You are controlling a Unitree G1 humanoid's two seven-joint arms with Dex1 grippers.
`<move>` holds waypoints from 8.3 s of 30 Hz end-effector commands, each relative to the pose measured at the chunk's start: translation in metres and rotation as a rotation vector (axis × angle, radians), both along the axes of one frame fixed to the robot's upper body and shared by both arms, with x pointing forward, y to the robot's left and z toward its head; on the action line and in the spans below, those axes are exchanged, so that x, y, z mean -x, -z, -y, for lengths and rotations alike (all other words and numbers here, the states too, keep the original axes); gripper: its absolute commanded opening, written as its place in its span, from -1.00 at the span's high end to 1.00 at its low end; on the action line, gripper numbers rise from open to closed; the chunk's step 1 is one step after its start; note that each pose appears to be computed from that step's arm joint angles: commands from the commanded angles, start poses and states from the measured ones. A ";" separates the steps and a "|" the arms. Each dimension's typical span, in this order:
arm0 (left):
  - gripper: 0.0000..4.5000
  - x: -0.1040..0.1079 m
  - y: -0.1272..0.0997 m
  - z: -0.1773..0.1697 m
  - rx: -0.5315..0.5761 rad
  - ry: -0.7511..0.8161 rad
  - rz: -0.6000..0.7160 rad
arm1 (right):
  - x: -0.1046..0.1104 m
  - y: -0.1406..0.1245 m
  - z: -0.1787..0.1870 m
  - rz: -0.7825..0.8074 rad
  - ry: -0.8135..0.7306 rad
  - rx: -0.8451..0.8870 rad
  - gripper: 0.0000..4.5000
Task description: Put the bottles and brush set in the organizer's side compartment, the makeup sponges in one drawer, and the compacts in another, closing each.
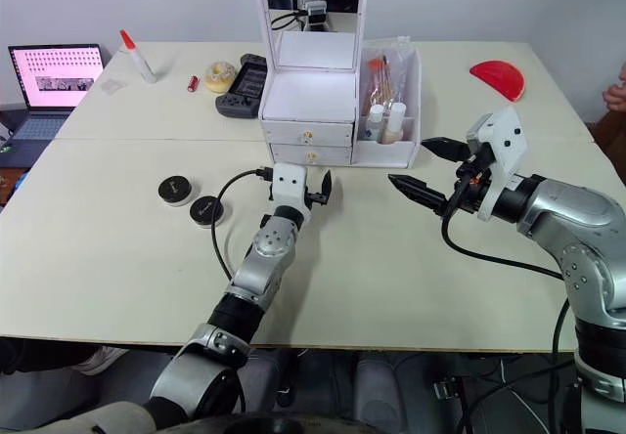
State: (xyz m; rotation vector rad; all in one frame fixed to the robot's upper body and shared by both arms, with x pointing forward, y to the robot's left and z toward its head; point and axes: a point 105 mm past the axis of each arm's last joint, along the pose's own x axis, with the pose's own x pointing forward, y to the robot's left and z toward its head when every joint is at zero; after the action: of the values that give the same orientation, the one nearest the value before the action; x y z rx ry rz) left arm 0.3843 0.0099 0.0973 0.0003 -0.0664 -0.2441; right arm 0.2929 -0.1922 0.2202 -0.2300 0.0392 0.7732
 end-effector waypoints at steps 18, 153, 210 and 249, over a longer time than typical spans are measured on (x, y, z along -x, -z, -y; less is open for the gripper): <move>-0.98 -0.008 -0.029 0.018 0.004 0.034 0.109 | 0.005 -0.008 -0.005 0.036 -0.008 -0.005 -1.00; -0.98 0.065 -0.011 -0.207 -0.283 0.417 -0.264 | 0.046 -0.013 0.012 0.022 -0.286 0.081 -1.00; -0.19 -0.002 -0.076 -0.078 -0.334 0.960 -0.161 | 0.058 -0.007 0.005 0.008 -0.163 0.081 -1.00; -0.98 0.115 -0.091 -0.343 -0.316 0.210 -0.332 | 0.078 0.021 0.141 -0.046 0.252 0.088 -1.00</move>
State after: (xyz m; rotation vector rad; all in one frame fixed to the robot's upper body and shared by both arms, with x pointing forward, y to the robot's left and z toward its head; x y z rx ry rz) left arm 0.2728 0.3395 0.1670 0.2112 0.3681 -0.5360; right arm 0.2202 -0.3196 0.1904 -0.2529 0.1672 0.5622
